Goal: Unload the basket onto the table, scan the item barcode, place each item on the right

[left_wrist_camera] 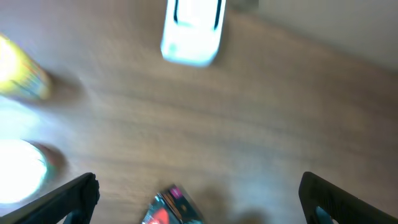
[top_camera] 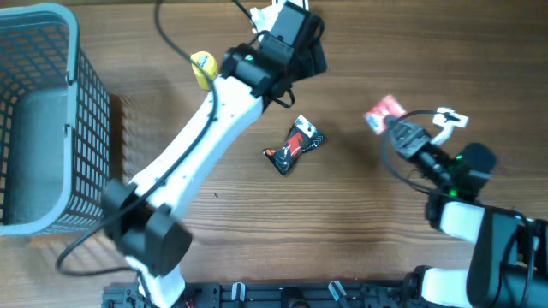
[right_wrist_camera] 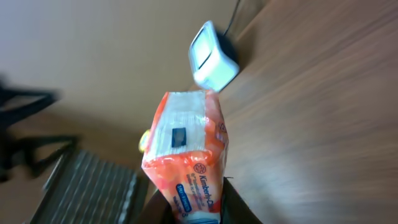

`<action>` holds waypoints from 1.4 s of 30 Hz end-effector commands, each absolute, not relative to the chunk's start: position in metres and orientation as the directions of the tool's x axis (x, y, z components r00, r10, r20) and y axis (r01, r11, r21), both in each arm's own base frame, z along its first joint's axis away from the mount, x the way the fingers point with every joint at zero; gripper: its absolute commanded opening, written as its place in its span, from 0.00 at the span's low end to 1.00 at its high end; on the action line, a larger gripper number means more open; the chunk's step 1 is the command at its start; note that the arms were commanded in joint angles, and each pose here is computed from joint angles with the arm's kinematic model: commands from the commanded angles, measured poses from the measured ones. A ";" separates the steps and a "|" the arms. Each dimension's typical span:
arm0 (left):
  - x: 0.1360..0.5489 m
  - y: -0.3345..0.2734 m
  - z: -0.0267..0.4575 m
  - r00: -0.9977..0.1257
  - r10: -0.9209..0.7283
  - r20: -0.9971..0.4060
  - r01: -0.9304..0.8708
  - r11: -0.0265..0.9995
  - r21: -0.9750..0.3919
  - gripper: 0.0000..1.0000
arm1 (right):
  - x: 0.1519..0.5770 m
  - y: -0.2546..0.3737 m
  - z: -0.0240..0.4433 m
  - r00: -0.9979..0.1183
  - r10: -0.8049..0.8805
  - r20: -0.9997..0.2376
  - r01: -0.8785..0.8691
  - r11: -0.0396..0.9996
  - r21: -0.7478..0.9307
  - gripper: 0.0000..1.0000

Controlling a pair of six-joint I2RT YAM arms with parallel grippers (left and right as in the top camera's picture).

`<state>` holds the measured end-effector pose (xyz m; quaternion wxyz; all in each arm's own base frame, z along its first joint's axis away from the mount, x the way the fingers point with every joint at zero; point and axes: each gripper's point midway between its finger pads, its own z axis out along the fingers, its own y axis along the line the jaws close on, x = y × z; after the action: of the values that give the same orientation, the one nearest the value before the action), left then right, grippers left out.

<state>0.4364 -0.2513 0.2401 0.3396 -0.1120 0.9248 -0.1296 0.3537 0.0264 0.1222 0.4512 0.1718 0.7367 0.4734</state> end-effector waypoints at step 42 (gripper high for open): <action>0.409 -0.167 0.345 -0.530 -0.154 -0.834 -0.169 0.983 -0.074 1.00 | 0.331 -0.360 0.055 -0.172 0.696 -0.697 0.901 0.397 0.174 0.30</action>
<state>0.4153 -0.1795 0.3279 0.4571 -0.0894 0.8849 -0.0103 0.3349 -0.3516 0.0740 0.3874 0.5300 0.7448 -0.1193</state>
